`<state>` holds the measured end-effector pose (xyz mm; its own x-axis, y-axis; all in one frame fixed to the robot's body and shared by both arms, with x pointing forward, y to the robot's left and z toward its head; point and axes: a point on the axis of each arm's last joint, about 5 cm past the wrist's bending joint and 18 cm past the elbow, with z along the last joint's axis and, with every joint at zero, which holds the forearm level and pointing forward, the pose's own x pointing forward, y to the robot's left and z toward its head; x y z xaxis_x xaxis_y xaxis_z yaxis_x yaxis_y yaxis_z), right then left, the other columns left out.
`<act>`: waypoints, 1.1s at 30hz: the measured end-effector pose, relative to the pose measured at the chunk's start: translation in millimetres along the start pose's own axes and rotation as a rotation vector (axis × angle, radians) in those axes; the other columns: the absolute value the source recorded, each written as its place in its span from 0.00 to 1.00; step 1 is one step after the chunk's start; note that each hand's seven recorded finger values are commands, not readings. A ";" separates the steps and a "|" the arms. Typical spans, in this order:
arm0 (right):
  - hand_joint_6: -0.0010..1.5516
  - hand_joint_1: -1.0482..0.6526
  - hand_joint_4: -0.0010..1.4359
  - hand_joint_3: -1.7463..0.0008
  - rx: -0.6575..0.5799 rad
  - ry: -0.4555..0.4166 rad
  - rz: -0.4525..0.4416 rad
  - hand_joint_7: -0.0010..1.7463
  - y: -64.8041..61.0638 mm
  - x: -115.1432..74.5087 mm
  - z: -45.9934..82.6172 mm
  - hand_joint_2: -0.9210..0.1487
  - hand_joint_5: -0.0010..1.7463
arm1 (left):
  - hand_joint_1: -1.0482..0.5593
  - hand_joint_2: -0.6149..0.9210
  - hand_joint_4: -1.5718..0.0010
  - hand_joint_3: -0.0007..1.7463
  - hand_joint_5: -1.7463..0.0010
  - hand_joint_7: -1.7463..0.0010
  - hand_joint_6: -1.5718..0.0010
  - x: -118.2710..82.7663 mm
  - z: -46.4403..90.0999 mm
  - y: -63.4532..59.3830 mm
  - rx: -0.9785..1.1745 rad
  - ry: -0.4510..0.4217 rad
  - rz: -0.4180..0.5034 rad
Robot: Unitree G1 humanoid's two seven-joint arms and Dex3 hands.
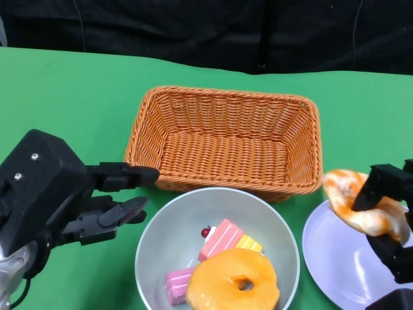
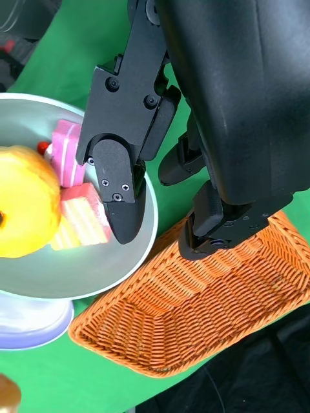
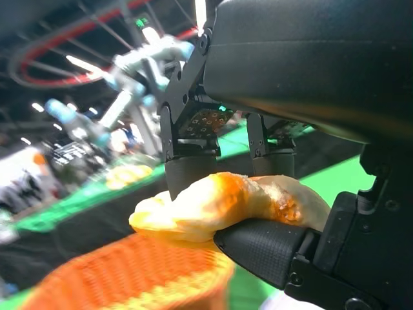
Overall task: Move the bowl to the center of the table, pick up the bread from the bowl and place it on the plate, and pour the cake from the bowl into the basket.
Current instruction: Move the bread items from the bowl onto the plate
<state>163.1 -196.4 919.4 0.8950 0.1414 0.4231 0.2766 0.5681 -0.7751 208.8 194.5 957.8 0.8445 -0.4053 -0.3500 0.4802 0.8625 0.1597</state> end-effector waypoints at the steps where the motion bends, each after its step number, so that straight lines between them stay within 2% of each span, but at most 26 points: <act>1: 0.56 0.60 0.71 0.04 -0.007 0.011 0.013 0.91 1.1 -0.8 -1.8 0.80 1.00 | 0.38 1.00 0.70 0.29 0.63 0.99 0.66 -0.3 0.0 0.4 -0.002 -0.001 0.003; 2: 0.56 0.60 0.70 0.04 -0.017 0.023 0.034 0.90 1.6 -1.5 -3.7 0.79 1.00 | 0.38 1.00 0.70 0.28 0.63 0.99 0.67 -0.3 0.1 0.7 -0.006 -0.004 0.006; 3: 0.58 0.59 0.67 0.10 -0.029 0.039 0.068 0.77 1.4 -1.9 -5.7 0.74 1.00 | 0.38 1.00 0.70 0.27 0.63 1.00 0.68 -0.1 -0.1 0.4 -0.013 -0.008 0.007; 4: 0.60 0.59 0.65 0.12 -0.043 0.059 0.112 0.72 0.8 -2.1 -7.8 0.71 1.00 | 0.38 1.00 0.70 0.27 0.63 1.00 0.68 0.4 -0.4 -0.2 -0.021 -0.011 0.006; 5: 0.61 0.59 0.62 0.19 -0.053 0.081 0.156 0.64 0.3 -2.2 -9.5 0.66 1.00 | 0.38 1.00 0.70 0.27 0.63 1.00 0.68 0.9 -0.9 -0.7 -0.028 -0.012 0.005; 6: 0.61 0.58 0.58 0.32 -0.059 0.109 0.203 0.53 -0.4 -2.2 -11.1 0.56 0.98 | 0.38 1.00 0.70 0.28 0.64 1.00 0.68 1.4 -1.3 -1.2 -0.033 -0.012 0.004; 7: 0.62 0.57 0.56 0.41 -0.061 0.142 0.249 0.45 -0.9 -2.2 -12.3 0.49 0.94 | 0.38 1.00 0.71 0.28 0.64 1.00 0.68 1.8 -1.8 -1.4 -0.038 -0.011 0.003; 8: 0.63 0.57 0.55 0.46 -0.057 0.172 0.287 0.40 -1.2 -2.2 -13.0 0.44 0.91 | 0.38 1.00 0.71 0.28 0.64 1.00 0.68 2.1 -2.2 -1.4 -0.040 -0.009 0.002; 9: 0.52 0.53 0.45 0.63 -0.058 0.198 0.329 0.24 -2.3 -1.7 -12.9 0.28 0.69 | 0.37 1.00 0.70 0.28 0.64 1.00 0.67 2.3 -2.7 -1.2 -0.041 -0.008 0.002; 10: 0.51 0.51 0.43 0.75 -0.062 0.221 0.379 0.15 -4.3 -0.6 -12.3 0.18 0.59 | 0.37 1.00 0.70 0.28 0.64 1.00 0.67 2.7 -3.6 -0.8 -0.043 -0.004 0.003; 12: 0.50 0.50 0.42 0.86 -0.075 0.245 0.449 0.06 -7.7 1.2 -10.2 0.08 0.51 | 0.36 1.00 0.70 0.28 0.64 1.00 0.67 3.6 -5.8 0.0 -0.050 0.008 0.005; 13: 0.50 0.50 0.42 0.88 -0.078 0.251 0.466 0.05 -8.7 1.7 -9.5 0.06 0.50 | 0.36 1.00 0.70 0.28 0.64 1.00 0.67 3.7 -6.3 0.1 -0.051 0.010 0.005; 14: 0.37 0.41 0.26 0.91 -0.084 0.255 0.483 0.03 -9.8 2.4 -8.2 0.03 0.42 | 0.37 1.00 0.70 0.27 0.64 1.00 0.67 3.9 -6.6 0.3 -0.052 0.012 0.005; 15: 0.28 0.35 0.16 0.93 -0.091 0.254 0.505 0.01 -11.2 2.8 -6.3 0.01 0.37 | 0.37 1.00 0.70 0.27 0.64 1.00 0.67 3.9 -6.9 0.6 -0.051 0.013 0.005; 17: 0.23 0.32 0.11 0.94 -0.104 0.258 0.534 0.00 -13.6 2.8 -3.4 0.00 0.35 | 0.37 1.00 0.70 0.27 0.64 1.00 0.67 3.7 -7.1 1.3 -0.049 0.015 -0.001; 18: 0.16 0.25 0.05 0.92 -0.117 0.261 0.545 0.00 -14.2 3.0 -2.4 0.00 0.33 | 0.37 1.00 0.70 0.27 0.64 1.00 0.68 3.7 -7.3 1.4 -0.049 0.017 -0.004; 19: 0.14 0.23 0.03 0.91 -0.131 0.266 0.555 0.00 -14.4 3.1 -1.1 0.00 0.32 | 0.37 1.00 0.71 0.27 0.64 1.00 0.68 3.7 -7.6 1.6 -0.049 0.018 -0.008; 21: 0.10 0.17 0.01 0.89 -0.158 0.273 0.568 0.00 -14.0 3.2 1.5 0.00 0.29 | 0.37 1.00 0.71 0.27 0.64 1.00 0.68 3.8 -7.9 1.9 -0.050 0.020 -0.012; 27: 0.05 0.11 0.00 0.87 -0.217 0.293 0.575 0.01 -14.6 0.8 6.2 0.00 0.22 | 0.38 1.00 0.71 0.27 0.64 1.00 0.68 3.2 -7.9 2.8 -0.045 0.024 -0.016; 33: 0.04 0.09 0.00 0.86 -0.230 0.279 0.544 0.01 -16.2 0.3 14.3 0.00 0.21 | 0.38 1.00 0.72 0.28 0.64 1.00 0.68 3.0 -7.8 3.2 -0.042 0.025 -0.016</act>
<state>153.9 -194.0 938.9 0.9770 0.1262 -0.1719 -0.2015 0.2829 -0.9378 211.0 198.4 950.1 0.8306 -0.4117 -0.3751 0.4824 0.8684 0.1149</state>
